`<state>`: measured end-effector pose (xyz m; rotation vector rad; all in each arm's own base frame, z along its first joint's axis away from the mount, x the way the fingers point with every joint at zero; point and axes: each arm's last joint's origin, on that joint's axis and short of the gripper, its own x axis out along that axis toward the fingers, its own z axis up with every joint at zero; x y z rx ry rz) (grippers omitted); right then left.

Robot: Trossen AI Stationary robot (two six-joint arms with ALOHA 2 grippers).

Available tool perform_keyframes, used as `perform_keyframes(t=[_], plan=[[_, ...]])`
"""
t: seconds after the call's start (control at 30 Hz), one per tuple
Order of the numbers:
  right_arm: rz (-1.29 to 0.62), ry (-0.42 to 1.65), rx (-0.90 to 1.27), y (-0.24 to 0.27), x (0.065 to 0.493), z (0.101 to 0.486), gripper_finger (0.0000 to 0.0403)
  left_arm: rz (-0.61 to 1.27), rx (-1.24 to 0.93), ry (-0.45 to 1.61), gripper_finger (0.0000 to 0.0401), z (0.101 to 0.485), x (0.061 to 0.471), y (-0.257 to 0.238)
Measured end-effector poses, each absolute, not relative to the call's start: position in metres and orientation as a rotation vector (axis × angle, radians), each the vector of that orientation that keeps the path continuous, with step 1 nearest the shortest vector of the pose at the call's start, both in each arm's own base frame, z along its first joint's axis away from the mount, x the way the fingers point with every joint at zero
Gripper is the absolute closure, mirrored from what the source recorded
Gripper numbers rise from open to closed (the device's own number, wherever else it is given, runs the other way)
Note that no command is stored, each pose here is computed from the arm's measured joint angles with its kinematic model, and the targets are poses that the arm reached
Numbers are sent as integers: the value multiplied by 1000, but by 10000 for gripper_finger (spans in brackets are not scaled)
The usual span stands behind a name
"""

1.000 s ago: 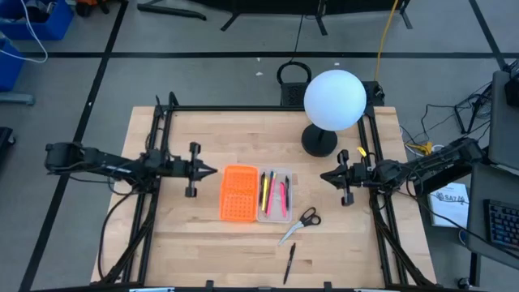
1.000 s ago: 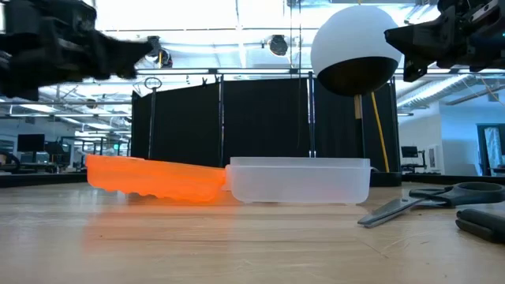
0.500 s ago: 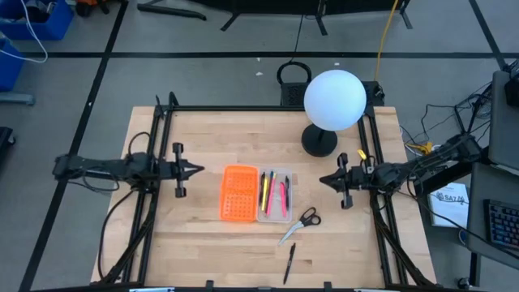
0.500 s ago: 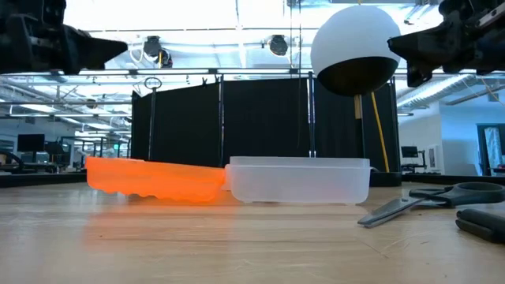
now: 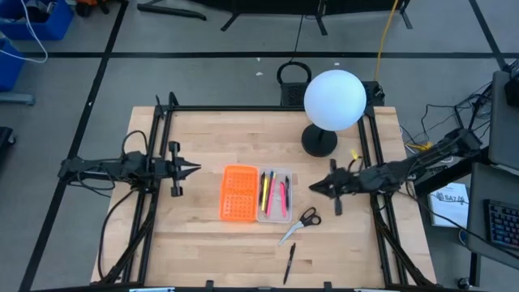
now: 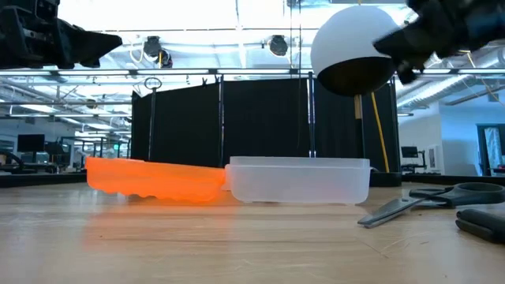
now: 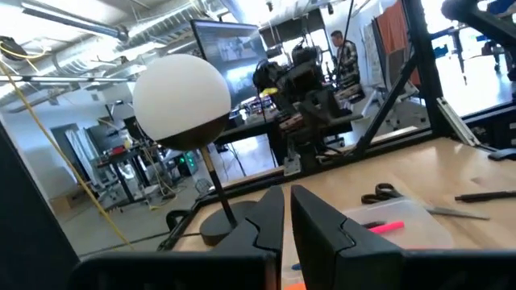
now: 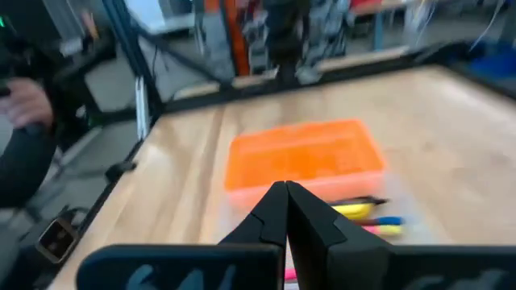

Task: Pick & place school supplies into a supply box
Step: Put the black pen into the orange supply box

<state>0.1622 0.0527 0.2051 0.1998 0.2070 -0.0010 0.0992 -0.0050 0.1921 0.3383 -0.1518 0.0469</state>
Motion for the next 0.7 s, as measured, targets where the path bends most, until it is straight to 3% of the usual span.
perform_keyframes(t=[0.37,0.53,0.7], plan=[[63,533,207,171,275,278,403,39,203,-151,371,192,99,-5],[-1,684,366,231,320,282,403,35,145,-147,379,191,99,-5],[-41,694,596,284,355,279,403,1,110,-116,392,188,100,-6]])
